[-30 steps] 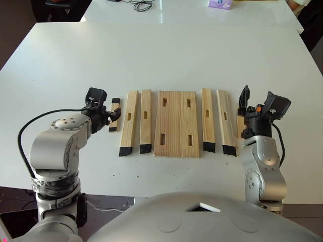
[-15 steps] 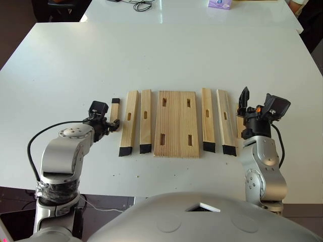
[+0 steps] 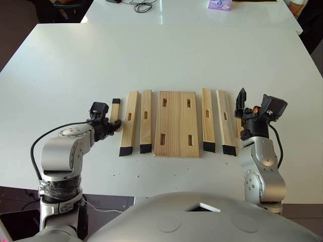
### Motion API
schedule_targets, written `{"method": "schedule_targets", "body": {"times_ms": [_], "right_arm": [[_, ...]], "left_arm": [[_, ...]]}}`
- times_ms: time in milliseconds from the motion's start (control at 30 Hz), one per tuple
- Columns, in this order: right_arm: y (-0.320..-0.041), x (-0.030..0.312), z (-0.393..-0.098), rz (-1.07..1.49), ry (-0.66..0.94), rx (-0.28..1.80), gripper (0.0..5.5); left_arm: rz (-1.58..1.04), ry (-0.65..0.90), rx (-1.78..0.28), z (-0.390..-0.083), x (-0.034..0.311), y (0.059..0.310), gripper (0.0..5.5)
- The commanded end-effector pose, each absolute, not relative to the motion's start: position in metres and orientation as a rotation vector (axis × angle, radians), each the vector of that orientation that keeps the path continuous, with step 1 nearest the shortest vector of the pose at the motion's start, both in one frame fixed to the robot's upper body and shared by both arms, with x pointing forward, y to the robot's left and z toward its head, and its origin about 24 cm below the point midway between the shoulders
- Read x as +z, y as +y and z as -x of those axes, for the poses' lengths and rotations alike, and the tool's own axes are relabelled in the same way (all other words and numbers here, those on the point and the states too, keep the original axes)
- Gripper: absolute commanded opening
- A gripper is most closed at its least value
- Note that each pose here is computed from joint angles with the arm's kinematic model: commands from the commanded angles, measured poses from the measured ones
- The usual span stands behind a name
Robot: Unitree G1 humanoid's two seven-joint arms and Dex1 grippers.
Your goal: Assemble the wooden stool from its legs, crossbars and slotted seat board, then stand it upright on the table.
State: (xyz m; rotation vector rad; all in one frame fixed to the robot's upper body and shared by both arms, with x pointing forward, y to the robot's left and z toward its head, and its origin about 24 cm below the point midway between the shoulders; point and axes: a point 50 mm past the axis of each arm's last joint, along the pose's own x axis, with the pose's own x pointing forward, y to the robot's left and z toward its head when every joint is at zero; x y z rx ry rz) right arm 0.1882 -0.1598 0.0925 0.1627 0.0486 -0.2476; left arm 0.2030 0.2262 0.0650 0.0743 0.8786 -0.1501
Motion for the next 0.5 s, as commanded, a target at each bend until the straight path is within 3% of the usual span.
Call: {"method": "schedule_targets", "body": {"times_ms": [33, 300, 500], "right_arm": [[-0.156, 0.093, -0.186, -0.209, 0.056, -0.267, 3.67], [-0.156, 0.092, -0.185, -0.212, 0.058, -0.274, 3.67], [-0.156, 0.092, -0.186, -0.213, 0.053, -0.279, 3.67]], "left_arm": [[-0.002, 1.057, -0.194, -0.182, 0.041, 0.222, 2.37], [-0.029, 1.089, -0.126, -0.181, 0.032, 0.239, 1.33], [-0.048, 1.045, -0.102, -0.190, 0.034, 0.243, 1.31]]}}
